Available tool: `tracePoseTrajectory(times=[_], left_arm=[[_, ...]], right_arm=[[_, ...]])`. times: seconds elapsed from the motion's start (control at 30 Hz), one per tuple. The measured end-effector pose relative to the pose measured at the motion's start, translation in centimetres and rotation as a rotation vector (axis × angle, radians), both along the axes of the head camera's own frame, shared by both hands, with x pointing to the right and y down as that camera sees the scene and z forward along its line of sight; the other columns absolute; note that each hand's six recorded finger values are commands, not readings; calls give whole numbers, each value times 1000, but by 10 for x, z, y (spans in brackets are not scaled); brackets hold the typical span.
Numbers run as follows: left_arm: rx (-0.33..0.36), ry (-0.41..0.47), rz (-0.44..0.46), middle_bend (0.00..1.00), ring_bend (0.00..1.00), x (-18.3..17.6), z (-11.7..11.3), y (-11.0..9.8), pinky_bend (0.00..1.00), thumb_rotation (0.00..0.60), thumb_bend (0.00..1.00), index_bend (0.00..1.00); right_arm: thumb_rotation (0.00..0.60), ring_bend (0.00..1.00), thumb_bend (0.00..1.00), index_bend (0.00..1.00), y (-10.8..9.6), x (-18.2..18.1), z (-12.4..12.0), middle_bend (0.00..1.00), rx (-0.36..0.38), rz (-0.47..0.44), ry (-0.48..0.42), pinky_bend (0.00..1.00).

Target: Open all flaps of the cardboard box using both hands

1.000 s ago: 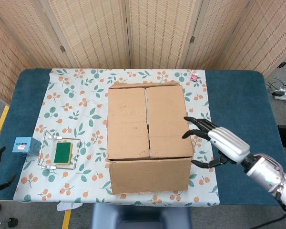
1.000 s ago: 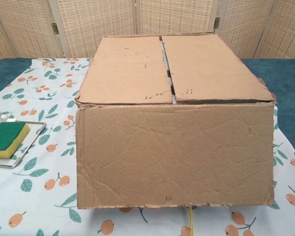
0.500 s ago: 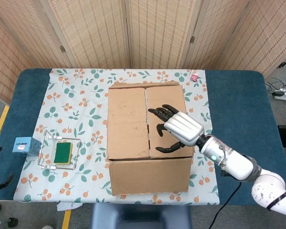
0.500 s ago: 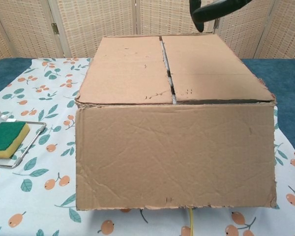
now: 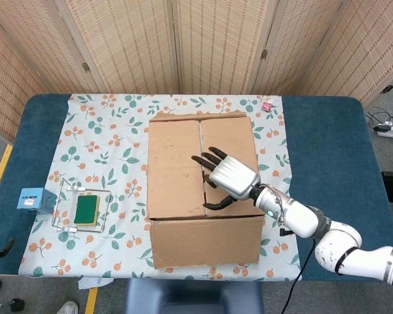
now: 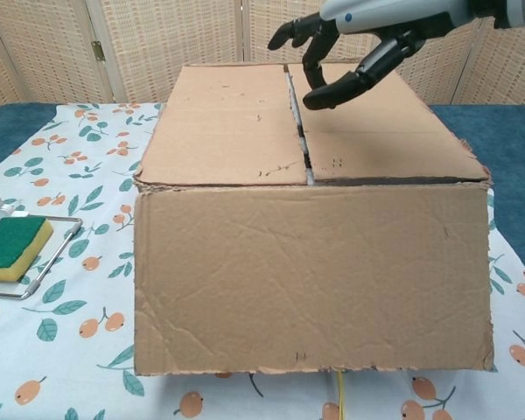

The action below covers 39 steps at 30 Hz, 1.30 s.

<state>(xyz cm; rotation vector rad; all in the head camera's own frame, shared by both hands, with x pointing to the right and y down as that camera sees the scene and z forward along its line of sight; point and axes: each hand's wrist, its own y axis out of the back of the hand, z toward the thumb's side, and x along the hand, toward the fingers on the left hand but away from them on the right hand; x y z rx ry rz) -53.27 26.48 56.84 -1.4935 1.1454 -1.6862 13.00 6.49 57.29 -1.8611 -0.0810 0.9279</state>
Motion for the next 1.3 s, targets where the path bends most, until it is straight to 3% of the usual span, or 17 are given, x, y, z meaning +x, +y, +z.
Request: tracePoseTrajectory(times=[0.53,0.9,1.3], left_arm=[[32,29,-40,47,0,-11,-11,2,0,600,352,0],[30,35,-51,47,0,-15,-11,1,0,600,352,0],[29,31,-51,47,0,-15,-10,1,0,600,353,0]], right_arm=[[131,0,344,507,-10,-31,43,0,-17,-9,15,0],[127,0,343,506,-15,-39,51,0,-24,-1,19,0],[123,0,343,506,-11,-20,49,0,-32,-4,64,0]])
